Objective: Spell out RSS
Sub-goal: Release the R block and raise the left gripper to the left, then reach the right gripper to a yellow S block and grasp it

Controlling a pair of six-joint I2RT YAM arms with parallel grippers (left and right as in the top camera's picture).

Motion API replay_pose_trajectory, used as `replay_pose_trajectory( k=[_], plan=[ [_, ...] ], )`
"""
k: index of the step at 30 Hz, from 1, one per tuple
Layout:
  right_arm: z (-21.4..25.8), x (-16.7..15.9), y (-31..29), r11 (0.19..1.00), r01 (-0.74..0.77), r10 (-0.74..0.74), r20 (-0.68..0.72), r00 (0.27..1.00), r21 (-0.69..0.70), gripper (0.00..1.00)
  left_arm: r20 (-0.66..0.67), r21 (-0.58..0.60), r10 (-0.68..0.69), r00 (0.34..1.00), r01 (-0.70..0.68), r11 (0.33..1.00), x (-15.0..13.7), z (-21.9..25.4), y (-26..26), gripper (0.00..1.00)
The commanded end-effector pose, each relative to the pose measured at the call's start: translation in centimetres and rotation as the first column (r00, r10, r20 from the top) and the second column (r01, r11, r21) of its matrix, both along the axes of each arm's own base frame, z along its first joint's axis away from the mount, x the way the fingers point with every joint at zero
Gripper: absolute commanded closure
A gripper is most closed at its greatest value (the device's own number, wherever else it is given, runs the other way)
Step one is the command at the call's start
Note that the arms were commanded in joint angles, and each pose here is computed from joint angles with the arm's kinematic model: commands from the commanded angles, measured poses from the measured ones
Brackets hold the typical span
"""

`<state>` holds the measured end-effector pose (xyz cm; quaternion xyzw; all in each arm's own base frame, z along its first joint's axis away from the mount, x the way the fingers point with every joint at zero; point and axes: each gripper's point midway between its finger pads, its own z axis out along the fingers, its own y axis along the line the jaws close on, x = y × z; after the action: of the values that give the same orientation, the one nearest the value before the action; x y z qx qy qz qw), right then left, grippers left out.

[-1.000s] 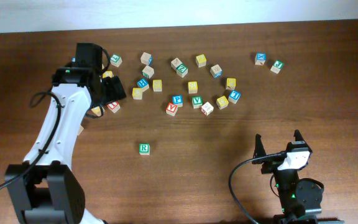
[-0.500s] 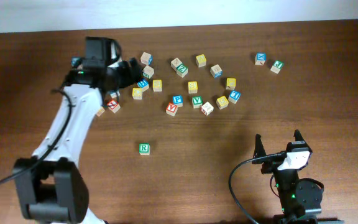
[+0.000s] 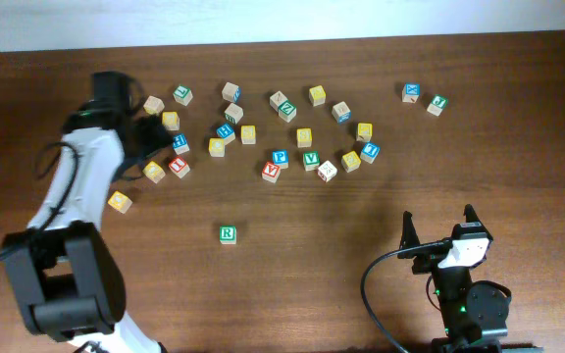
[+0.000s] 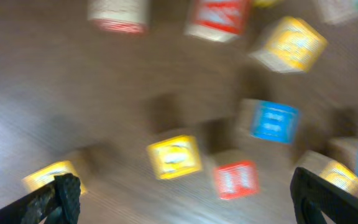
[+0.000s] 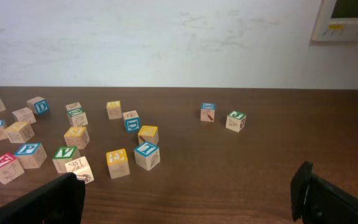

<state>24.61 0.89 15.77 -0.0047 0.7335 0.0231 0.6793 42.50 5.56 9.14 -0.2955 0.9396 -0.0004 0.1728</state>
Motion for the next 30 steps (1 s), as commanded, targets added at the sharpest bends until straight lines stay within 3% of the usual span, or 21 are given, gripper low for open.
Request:
replay_pose_trajectory(
  k=[1,5,6,7,8,10,11,12,15,18,21,23,25,28,30],
  plan=[
    [-0.3,0.0,-0.4,1.0,0.019,-0.019,-0.005,1.0,0.003,0.02,0.021,-0.01,0.106,0.994,-0.106,0.994,-0.8,1.1,3.0,0.01],
    [0.1,0.0,-0.4,1.0,0.022,-0.022,0.01,1.0,0.005,0.02,0.021,-0.01,0.136,0.99,-0.136,0.991,-1.1,1.1,4.3,0.01],
    [1.1,0.0,0.5,0.998,-0.028,0.025,0.05,0.998,0.055,0.02,0.021,-0.01,0.136,0.99,-0.136,0.991,-1.1,1.1,4.3,0.01],
    [2.5,-0.3,2.9,0.97,-0.172,0.157,0.099,0.983,0.174,0.02,0.021,-0.01,0.136,0.99,-0.136,0.991,-1.1,1.1,4.3,0.01],
    [3.2,-1.0,5.1,0.911,-0.304,0.281,0.119,0.952,0.28,0.02,0.021,-0.01,0.136,0.99,-0.136,0.991,-1.1,1.1,4.3,0.01],
    [3.5,-3.3,9.5,0.717,-0.519,0.533,0.114,0.838,0.465,0.02,0.021,-0.01,0.136,0.99,-0.136,0.991,-1.1,1.1,4.3,0.01],
    [4.4,-3.7,9.8,0.673,-0.543,0.553,0.146,0.821,0.503,0.02,0.021,-0.01,0.136,0.99,-0.136,0.991,-1.1,1.1,4.3,0.01],
    [6.2,-4.0,9.8,0.637,-0.57,0.55,0.213,0.808,0.518,0.02,0.021,-0.01,0.136,0.99,-0.136,0.991,-1.1,1.1,4.3,0.01],
    [13.4,-6.6,9.3,0.64,-0.7,0.52,0.492,0.698,0.317,0.02,0.021,-0.01,0.136,0.99,-0.136,0.991,-1.1,1.1,4.3,0.01],
    [17.7,-7.4,8.0,0.683,-0.667,0.441,0.56,0.701,0.298,0.02,0.021,-0.01,0.136,0.99,-0.136,0.991,-1.1,1.1,4.3,0.01],
    [19.1,-6.4,8.0,0.802,-0.565,0.45,0.425,0.785,0.194,0.02,0.021,-0.01,0.136,0.99,-0.136,0.991,-1.1,1.2,4.3,0.01],
    [17.5,-4.4,7.3,0.892,-0.444,0.423,0.194,0.885,0.079,0.02,0.021,-0.01,0.136,0.99,-0.136,0.991,-1.1,1.1,4.3,0.01],
    [15.6,-2.3,5.6,0.941,-0.322,0.329,-0.055,0.943,0.104,0.02,0.021,-0.01,0.136,0.99,-0.136,0.991,-1.1,1.2,4.3,0.01],
    [14.3,0.5,6.7,0.919,-0.332,0.388,-0.328,0.861,0.215,0.02,0.021,-0.009,0.136,0.99,-0.136,0.991,-1.1,1.2,4.3,0.01],
    [13.4,2.0,8.7,0.863,-0.383,0.498,-0.438,0.748,0.328,0.02,0.021,-0.01,0.136,0.99,-0.136,0.991,-1.1,1.1,4.3,0.01]
  ],
)
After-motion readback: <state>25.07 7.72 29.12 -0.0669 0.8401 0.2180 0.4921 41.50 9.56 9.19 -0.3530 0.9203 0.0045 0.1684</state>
